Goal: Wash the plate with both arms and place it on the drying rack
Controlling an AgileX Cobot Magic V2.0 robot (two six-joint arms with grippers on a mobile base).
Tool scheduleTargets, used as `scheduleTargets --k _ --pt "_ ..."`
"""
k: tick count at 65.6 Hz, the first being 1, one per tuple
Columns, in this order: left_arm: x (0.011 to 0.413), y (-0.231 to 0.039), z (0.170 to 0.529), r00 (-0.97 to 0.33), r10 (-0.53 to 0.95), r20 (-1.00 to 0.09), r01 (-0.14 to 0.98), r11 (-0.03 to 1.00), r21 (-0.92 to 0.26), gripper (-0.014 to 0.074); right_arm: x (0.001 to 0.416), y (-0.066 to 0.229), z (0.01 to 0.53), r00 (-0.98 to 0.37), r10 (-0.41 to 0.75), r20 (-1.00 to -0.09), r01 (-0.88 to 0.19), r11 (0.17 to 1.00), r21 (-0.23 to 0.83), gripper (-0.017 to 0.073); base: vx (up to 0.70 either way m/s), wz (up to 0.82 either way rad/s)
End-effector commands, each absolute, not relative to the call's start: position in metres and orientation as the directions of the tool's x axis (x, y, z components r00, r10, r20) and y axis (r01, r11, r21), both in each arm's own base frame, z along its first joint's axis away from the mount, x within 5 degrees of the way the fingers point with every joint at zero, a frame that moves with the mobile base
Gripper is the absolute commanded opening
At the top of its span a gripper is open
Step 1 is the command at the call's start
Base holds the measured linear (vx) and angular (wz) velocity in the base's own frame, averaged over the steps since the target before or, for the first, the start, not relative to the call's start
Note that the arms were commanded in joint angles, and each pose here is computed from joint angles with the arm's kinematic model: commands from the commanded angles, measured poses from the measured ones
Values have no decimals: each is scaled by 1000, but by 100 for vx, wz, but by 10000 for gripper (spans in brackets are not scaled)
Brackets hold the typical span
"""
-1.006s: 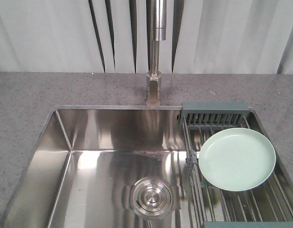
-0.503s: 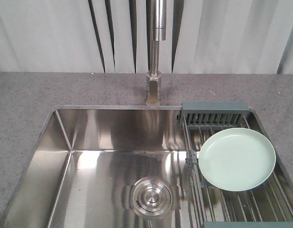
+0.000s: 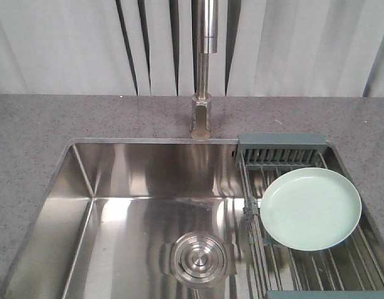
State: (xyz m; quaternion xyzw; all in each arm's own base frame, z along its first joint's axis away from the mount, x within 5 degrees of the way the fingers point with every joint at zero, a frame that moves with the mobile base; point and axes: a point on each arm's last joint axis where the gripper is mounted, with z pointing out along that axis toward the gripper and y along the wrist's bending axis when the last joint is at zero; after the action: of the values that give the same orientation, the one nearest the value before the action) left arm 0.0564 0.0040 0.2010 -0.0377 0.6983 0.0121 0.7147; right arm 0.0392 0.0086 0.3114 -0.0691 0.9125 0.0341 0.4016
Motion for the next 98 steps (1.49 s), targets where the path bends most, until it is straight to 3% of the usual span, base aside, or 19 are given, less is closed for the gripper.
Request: scheduleTargets --k 1,44,61,83,98 --pt "53 4 218 143 -34 -989 -67 997 -44 -6 43 8 322 -614 -96 -784 -151 989 -3 329 0 0" --pt "53 4 218 142 -34 -989 -67 997 -44 -6 44 4 301 -562 -109 -820 -119 992 -50 321 0 0" --pt "53 4 218 142 -34 -989 -67 997 -44 -6 49 4 291 -273 -35 -961 -86 996 -12 197 0 0" --pt "53 4 218 142 -34 -989 -67 997 -44 -6 51 2 259 -99 27 -995 -23 999 30 -10 0 0" --pt "53 4 218 142 -34 -989 -67 997 -44 -6 55 1 241 111 38 -993 -13 999 37 -7 0 0"
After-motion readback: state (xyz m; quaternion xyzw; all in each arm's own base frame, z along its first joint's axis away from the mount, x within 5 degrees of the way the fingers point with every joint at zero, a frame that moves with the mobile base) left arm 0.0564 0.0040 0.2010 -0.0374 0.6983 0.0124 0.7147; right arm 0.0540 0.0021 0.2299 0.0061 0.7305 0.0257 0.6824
